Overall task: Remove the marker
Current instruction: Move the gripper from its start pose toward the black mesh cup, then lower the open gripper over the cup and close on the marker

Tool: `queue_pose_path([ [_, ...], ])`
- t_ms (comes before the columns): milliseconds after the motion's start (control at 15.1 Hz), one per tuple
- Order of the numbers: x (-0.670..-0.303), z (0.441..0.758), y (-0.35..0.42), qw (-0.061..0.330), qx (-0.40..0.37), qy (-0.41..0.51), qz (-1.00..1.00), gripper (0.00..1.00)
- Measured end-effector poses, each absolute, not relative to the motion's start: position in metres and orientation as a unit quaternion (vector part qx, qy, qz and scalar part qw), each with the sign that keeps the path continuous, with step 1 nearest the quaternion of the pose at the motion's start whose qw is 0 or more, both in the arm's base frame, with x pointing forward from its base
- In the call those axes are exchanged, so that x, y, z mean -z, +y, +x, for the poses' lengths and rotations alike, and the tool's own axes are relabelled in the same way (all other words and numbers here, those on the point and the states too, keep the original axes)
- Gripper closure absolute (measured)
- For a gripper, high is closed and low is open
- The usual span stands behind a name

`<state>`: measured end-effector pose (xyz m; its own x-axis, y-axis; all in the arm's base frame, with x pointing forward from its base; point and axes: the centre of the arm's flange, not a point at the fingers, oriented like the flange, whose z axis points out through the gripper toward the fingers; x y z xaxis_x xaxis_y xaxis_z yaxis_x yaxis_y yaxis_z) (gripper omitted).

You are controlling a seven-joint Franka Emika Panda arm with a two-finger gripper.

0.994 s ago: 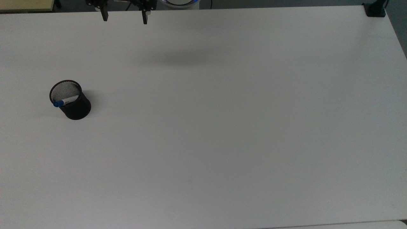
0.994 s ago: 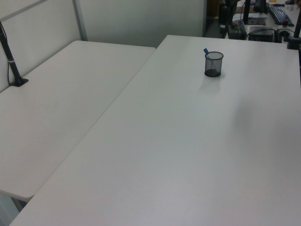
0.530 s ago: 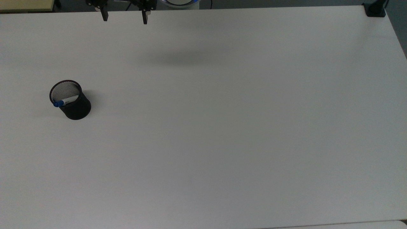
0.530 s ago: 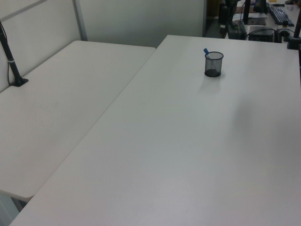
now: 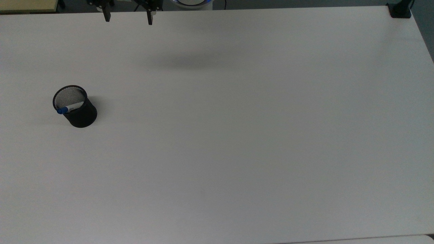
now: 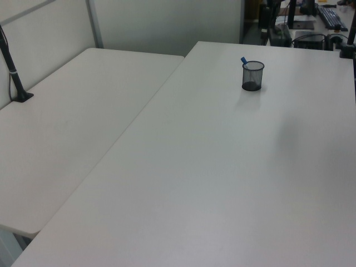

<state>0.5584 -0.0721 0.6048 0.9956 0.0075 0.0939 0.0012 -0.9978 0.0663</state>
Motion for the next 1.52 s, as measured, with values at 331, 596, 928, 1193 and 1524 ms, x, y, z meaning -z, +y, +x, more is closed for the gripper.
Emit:
queue_pose_path([
  [331,-0.600,0.548,-0.141,0.044,-0.038,0.067,0.996,0.00],
  [596,-0.573,0.559,-0.203,0.077,-0.065,0.062,0.993,0.00],
  [928,-0.497,0.598,-0.249,0.109,-0.118,0.036,0.986,0.00],
  [1193,-0.447,0.623,-0.254,0.118,-0.152,0.005,0.981,0.00],
  [1524,-0.409,0.641,-0.251,0.116,-0.179,-0.027,0.977,0.09],
])
